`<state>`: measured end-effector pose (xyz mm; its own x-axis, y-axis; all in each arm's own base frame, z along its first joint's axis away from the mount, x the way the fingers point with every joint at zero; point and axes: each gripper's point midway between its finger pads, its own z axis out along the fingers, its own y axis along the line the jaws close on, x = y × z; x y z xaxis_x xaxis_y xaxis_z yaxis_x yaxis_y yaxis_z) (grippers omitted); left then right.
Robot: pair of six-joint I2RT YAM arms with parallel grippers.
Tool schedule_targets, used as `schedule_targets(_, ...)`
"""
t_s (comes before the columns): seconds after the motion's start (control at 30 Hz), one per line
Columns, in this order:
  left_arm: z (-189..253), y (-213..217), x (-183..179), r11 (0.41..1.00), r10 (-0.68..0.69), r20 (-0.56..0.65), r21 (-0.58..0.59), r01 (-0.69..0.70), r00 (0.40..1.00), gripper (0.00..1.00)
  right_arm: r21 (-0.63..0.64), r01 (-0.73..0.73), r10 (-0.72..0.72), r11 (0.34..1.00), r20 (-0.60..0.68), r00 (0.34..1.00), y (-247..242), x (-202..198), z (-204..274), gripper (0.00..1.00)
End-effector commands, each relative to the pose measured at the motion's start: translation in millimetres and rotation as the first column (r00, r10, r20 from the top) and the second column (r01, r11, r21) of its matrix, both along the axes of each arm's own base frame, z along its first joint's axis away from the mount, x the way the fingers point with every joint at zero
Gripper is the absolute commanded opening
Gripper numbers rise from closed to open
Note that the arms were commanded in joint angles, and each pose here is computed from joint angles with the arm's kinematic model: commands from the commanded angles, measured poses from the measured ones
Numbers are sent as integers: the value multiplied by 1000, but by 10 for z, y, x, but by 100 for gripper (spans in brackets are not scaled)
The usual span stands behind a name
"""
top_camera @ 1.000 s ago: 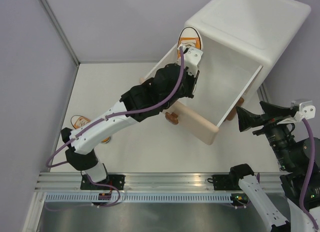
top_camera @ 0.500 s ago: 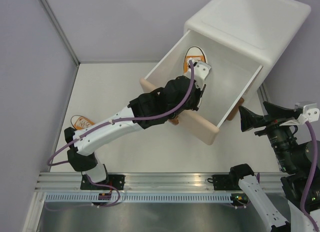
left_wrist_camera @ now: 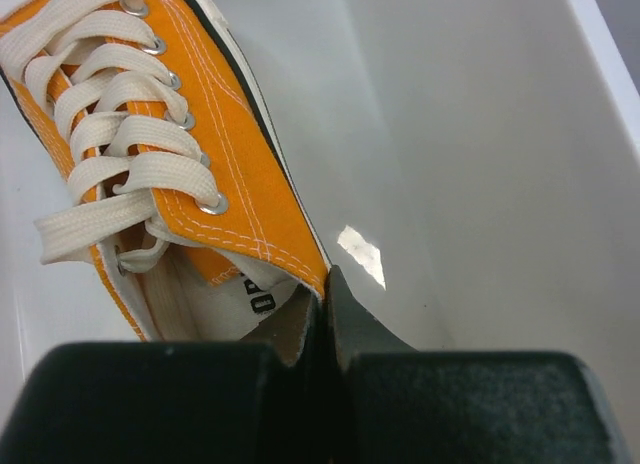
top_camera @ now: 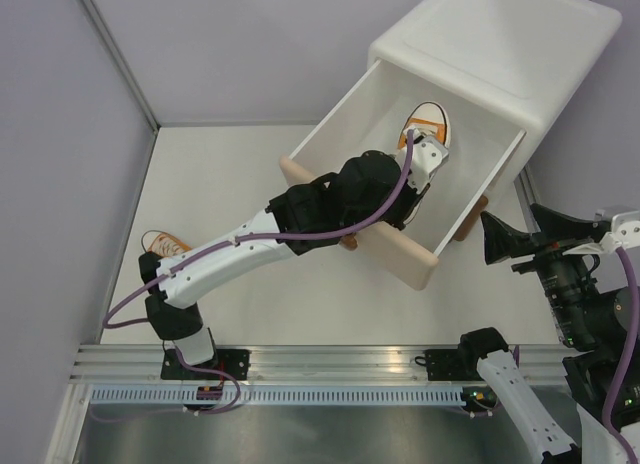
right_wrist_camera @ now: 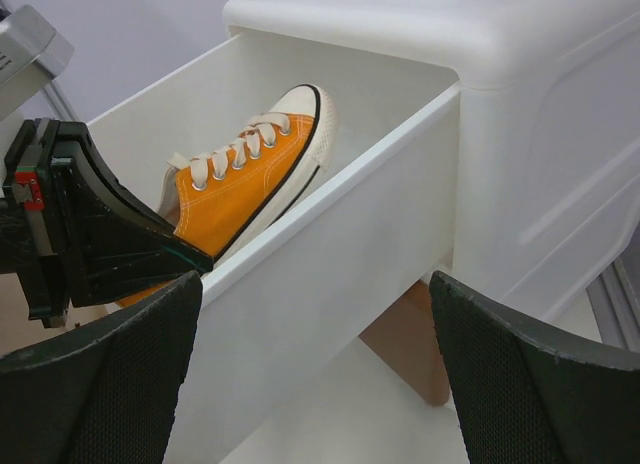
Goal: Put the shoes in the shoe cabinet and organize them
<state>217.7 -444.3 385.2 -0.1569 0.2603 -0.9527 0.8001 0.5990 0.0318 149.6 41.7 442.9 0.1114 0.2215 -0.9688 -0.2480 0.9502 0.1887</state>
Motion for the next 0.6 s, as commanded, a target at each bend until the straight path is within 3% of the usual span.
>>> schedule_targets(0.0,461,-118,-43,992,-90,128,-74,100,988,2,11,18,-19,1000,55,998,-48,-48,139,98)
schedule_targets(0.57,222,-286,109,990,-134,84,-25,136,987,3,-2,57,-57,998,80,995,-114,-23,238,98)
